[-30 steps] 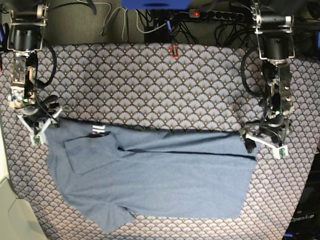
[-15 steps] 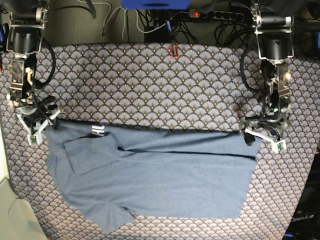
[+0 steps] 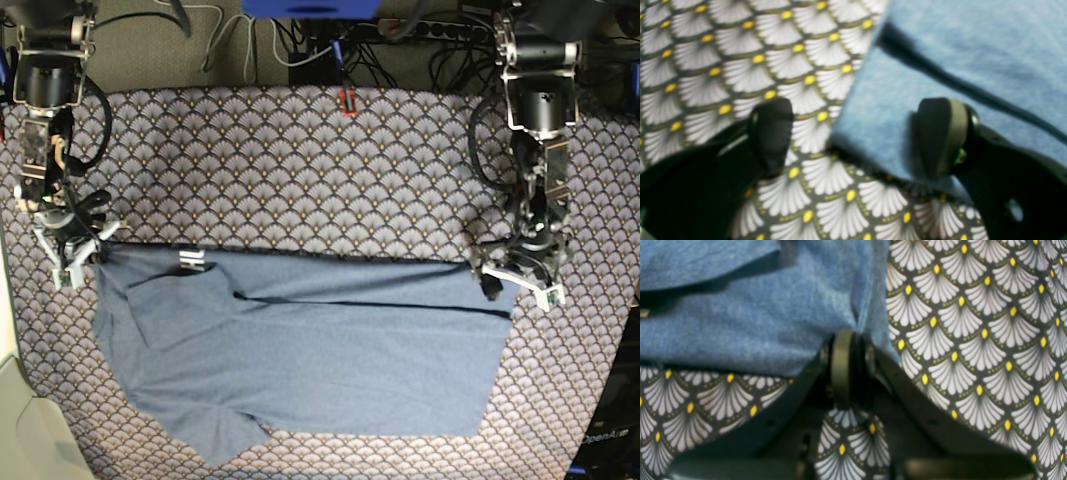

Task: Fold the T-shirt properly
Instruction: 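Release the fabric and raise both grippers back toward the collar, then drag the shirt with both grippers toward the robot, then release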

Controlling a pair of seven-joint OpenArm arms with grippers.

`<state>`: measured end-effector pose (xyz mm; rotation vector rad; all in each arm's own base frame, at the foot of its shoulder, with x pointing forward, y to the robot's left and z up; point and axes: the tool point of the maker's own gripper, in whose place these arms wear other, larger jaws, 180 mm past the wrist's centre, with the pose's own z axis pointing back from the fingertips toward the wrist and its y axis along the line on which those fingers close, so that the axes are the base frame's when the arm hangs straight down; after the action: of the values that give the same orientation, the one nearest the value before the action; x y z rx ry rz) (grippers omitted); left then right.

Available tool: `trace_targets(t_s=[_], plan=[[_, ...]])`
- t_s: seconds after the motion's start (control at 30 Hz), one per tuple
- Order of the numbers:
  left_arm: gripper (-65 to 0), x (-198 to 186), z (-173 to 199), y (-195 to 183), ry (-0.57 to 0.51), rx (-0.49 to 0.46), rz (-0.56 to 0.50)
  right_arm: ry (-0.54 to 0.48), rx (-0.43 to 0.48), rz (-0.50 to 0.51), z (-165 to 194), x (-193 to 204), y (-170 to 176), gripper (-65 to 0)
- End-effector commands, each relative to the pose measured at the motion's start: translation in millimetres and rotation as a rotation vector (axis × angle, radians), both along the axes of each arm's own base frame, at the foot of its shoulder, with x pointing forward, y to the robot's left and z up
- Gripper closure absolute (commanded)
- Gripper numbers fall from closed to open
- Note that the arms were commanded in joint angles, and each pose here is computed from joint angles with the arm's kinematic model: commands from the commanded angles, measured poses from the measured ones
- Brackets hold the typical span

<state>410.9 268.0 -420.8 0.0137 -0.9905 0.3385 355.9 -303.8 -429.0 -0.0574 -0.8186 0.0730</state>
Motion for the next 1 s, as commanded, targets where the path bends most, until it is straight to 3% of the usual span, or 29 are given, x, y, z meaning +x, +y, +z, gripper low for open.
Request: trace_targets(t_s=[0.0,0.1,0.17,0.23,0.4,0.5,0.57,0.7,0.97], plan=[[-57.1,4.9,5.9,-0.3,-0.01,-0.011,-0.005,0.069,-0.037,-0.007,-7.6,-10.2,-9.9,0.0],[-55.6,6.2,4.1,-9.3,-0.012,-0.027,-0.011,0.069,-0.032,-0.007,-8.4,-10.1,-7.7,0.0],[-48.6,6.7,4.2,-11.4,-0.013,-0.029,-0.013,0.069,-0.02,-0.004,-10.9,-9.8,-1.4,0.0],[-36.8,6.7,4.2,-11.4,-0.013,-0.029,-0.013,0.07,-0.02,-0.003,-11.2,-9.8,-0.8,0.0],[-0.1,5.7,3.9,-8.5,-0.008,-0.031,-0.005,0.071,-0.019,-0.003,-12.0,-10.5,-0.1,0.0],[-2.3,7.5,9.9,-6.2,-0.02,-0.023,-0.008,0.067,-0.016,0.006,-10.7,-9.6,1.6,0.0],[-0.3,9.6,19.5,-7.3,-0.042,-0.016,-0.017,0.072,-0.008,0.034,-10.8,-10.9,4.4,0.0],[-0.6,1.6,27.9,0.6,0.0,0.006,-0.039,0.114,-0.021,0.073,-12.9,-21.2,2.0,0.0],[-0.6,-18.6,47.9,20.6,0.009,0.02,-0.014,0.057,-0.083,0.172,9.0,-47.9,24.6,0.0]])
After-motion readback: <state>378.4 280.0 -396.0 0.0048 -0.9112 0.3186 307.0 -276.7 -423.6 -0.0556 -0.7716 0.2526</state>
